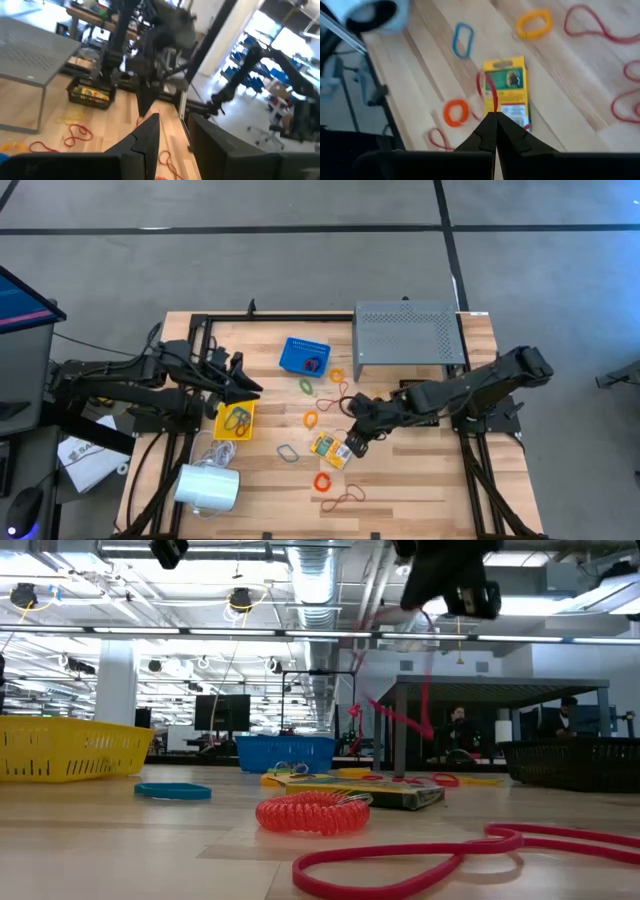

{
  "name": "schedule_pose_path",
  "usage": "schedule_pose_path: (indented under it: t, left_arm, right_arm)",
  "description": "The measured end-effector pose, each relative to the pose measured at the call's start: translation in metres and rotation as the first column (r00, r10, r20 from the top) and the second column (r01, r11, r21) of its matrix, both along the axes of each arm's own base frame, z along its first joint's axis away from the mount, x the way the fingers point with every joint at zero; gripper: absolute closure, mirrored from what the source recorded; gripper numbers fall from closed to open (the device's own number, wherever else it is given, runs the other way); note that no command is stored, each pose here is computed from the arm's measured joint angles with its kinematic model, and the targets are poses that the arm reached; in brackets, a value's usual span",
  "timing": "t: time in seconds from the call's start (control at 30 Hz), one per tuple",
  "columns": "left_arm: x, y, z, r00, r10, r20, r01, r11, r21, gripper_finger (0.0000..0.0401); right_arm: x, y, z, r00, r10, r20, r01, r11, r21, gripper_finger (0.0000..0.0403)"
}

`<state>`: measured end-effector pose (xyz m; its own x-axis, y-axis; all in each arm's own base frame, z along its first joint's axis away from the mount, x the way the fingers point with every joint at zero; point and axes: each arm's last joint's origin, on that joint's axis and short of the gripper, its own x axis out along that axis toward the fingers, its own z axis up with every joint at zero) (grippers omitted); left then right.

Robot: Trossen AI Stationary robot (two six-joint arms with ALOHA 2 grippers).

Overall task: Pick & Place Office Desk Supplies
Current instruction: Put the red rubber band into the yellow bin

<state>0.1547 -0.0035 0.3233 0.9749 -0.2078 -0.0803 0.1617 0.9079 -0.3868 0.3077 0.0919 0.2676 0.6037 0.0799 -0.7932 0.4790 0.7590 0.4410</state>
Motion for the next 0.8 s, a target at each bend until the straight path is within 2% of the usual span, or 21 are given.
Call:
schedule_pose_path:
  t: [0.33, 0.43, 0.67, 0.8]
  left_arm:
    - [0.027, -0.002, -0.019, 0.992, -0.026, -0.126, 0.027, 1.000, 0.011, 0.0302]
    - [0.033, -0.003, -0.024, 0.987, -0.077, -0.142, 0.084, 0.995, 0.045, 0.0302]
    - [0.039, -0.004, -0.030, 0.980, -0.109, -0.165, 0.127, 0.986, 0.106, 0.0301]
    - [0.041, -0.008, -0.032, 0.978, -0.135, -0.162, 0.161, 0.975, 0.156, 0.0285]
  right_arm:
    - [0.001, -0.009, 0.032, 0.971, -0.065, 0.228, 0.059, 0.998, 0.035, 0.0403]
    - [0.004, -0.011, 0.037, 0.958, -0.074, 0.277, 0.063, 0.997, 0.049, 0.0403]
    - [0.012, -0.015, 0.052, 0.901, -0.088, 0.425, 0.059, 0.995, 0.081, 0.0403]
    - [0.015, -0.015, 0.059, 0.864, -0.092, 0.495, 0.051, 0.994, 0.096, 0.0403]
